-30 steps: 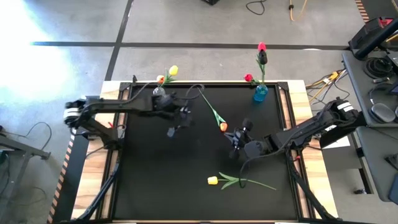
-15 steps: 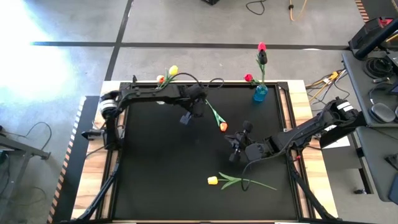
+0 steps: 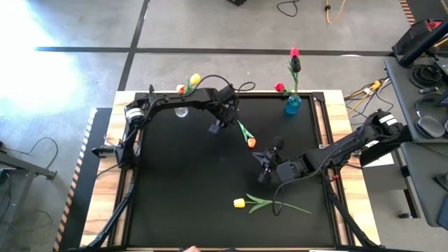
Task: Sort flowers into vase by color
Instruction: Put the orange tulip into the transparent vase
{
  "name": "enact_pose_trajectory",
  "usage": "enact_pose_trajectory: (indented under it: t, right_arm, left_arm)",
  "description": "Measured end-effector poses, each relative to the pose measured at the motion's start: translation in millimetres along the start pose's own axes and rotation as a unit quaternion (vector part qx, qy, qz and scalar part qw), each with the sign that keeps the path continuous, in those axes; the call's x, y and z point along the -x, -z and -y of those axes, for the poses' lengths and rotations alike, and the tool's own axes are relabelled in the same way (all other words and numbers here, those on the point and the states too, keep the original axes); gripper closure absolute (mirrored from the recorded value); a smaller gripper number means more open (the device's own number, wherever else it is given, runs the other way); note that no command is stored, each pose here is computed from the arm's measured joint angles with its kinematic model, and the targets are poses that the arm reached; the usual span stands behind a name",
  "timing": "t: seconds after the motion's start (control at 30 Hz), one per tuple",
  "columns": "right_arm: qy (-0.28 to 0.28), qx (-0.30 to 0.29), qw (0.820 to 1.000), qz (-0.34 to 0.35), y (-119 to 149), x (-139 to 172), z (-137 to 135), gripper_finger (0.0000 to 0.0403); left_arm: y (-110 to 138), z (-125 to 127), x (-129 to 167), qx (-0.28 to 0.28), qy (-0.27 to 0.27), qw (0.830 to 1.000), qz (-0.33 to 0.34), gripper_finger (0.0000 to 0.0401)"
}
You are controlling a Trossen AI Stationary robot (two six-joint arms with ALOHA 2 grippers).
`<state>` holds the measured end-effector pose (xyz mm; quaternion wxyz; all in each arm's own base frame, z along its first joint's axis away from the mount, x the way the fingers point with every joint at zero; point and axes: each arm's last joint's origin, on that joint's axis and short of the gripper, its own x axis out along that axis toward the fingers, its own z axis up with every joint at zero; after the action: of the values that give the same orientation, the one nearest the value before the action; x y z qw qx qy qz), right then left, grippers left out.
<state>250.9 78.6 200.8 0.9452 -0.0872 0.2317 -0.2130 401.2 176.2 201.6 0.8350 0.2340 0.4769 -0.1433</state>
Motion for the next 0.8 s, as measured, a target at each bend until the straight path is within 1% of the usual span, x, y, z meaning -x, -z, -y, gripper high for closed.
enact_pose_trajectory:
  t: [0.03, 0.13, 0.33, 0.47, 0.53, 0.63, 0.7, 0.8]
  right_arm:
    - [0.002, -0.003, 1.000, 0.000, 0, 0, 0, 0.0393]
    - [0.031, -0.035, 0.999, -0.003, 4, -4, 4, 0.0393]
    - [0.068, -0.077, 0.994, -0.032, 24, -20, 10, 0.0393]
    - [0.142, -0.104, 0.984, -0.025, 43, -37, 7, 0.0391]
    - [0.161, -0.102, 0.981, -0.028, 50, -46, 6, 0.0385]
    - [0.174, -0.098, 0.979, -0.044, 53, -62, 7, 0.0359]
    - [0.186, -0.104, 0.976, -0.049, 50, -70, 11, 0.0332]
    - [0.176, -0.130, 0.974, -0.057, 42, -82, 21, 0.0283]
  left_arm:
    - [0, 1, 0, 0.002, 0.005, 1.000, 0.000, 0.0277]
    - [0, 4, 5, 0.003, 0.021, 1.000, 0.010, 0.0267]
    - [-5, 8, 23, 0.015, 0.021, 0.997, 0.073, 0.0280]
    - [-4, 14, 30, 0.015, 0.004, 0.995, 0.103, 0.0287]
    - [-2, 19, 35, 0.016, -0.003, 0.993, 0.115, 0.0287]
    - [4, 30, 41, 0.023, -0.010, 0.992, 0.126, 0.0288]
    - [6, 39, 47, 0.023, -0.024, 0.990, 0.139, 0.0288]
    - [8, 54, 57, 0.019, -0.047, 0.985, 0.166, 0.0288]
